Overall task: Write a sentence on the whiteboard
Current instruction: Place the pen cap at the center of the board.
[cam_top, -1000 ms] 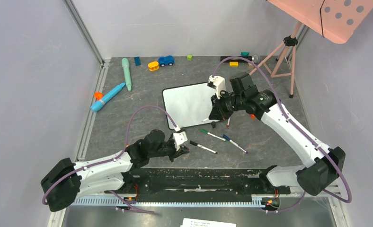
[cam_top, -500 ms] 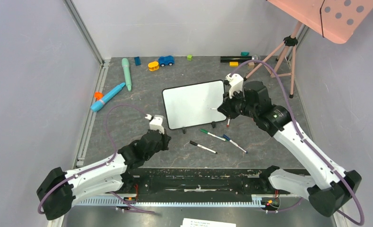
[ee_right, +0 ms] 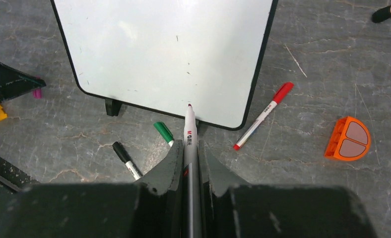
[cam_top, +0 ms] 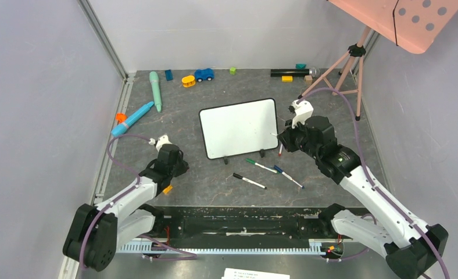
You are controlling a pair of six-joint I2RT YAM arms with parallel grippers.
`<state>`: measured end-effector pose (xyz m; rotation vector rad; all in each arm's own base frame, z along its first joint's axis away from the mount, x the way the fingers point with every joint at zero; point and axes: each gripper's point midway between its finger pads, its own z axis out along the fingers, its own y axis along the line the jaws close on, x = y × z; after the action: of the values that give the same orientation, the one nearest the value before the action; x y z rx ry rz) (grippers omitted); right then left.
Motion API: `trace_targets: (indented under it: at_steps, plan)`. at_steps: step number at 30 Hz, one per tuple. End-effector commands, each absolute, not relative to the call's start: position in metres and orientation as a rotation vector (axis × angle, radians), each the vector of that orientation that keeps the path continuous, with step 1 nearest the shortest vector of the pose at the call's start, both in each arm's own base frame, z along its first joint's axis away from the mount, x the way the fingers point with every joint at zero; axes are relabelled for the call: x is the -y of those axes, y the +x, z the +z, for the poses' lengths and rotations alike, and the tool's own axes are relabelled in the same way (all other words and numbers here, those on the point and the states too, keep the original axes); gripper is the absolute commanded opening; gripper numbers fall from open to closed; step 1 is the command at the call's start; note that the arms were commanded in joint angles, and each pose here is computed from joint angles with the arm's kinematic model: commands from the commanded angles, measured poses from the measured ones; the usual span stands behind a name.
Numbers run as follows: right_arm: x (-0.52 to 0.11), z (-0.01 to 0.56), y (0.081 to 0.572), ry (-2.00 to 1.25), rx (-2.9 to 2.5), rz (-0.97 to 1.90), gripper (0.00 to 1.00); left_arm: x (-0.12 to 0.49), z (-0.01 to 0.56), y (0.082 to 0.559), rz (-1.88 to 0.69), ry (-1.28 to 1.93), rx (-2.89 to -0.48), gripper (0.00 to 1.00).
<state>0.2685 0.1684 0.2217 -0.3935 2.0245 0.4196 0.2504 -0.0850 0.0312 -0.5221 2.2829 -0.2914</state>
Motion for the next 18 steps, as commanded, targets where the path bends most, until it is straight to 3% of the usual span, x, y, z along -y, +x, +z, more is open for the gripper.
trace_targets:
  at_steps: [1, 9, 11, 14, 18]
  plan:
    - [-0.163, 0.246, 0.277, -0.295, -1.919, 0.423, 0.0, 0.094, 0.044, 0.272, -0.368, -0.581, -2.221, 0.06]
    - [-0.157, 0.242, 0.273, -0.299, -1.902, 0.406, 0.0, 0.102, 0.048, 0.274, -0.411, -0.519, -2.225, 0.38]
    - [-0.154, 0.241, 0.273, -0.288, -1.902, 0.389, 0.0, 0.105, 0.052, 0.276, -0.424, -0.5, -2.225, 0.5]
    - [-0.147, 0.24, 0.276, -0.23, -1.907, 0.359, 0.0, 0.105, 0.055, 0.271, -0.425, -0.494, -2.248, 0.78]
    - [-0.145, 0.244, 0.274, -0.213, -1.885, 0.371, 0.0, 0.104, 0.069, 0.269, -0.456, -0.504, -2.189, 0.94]
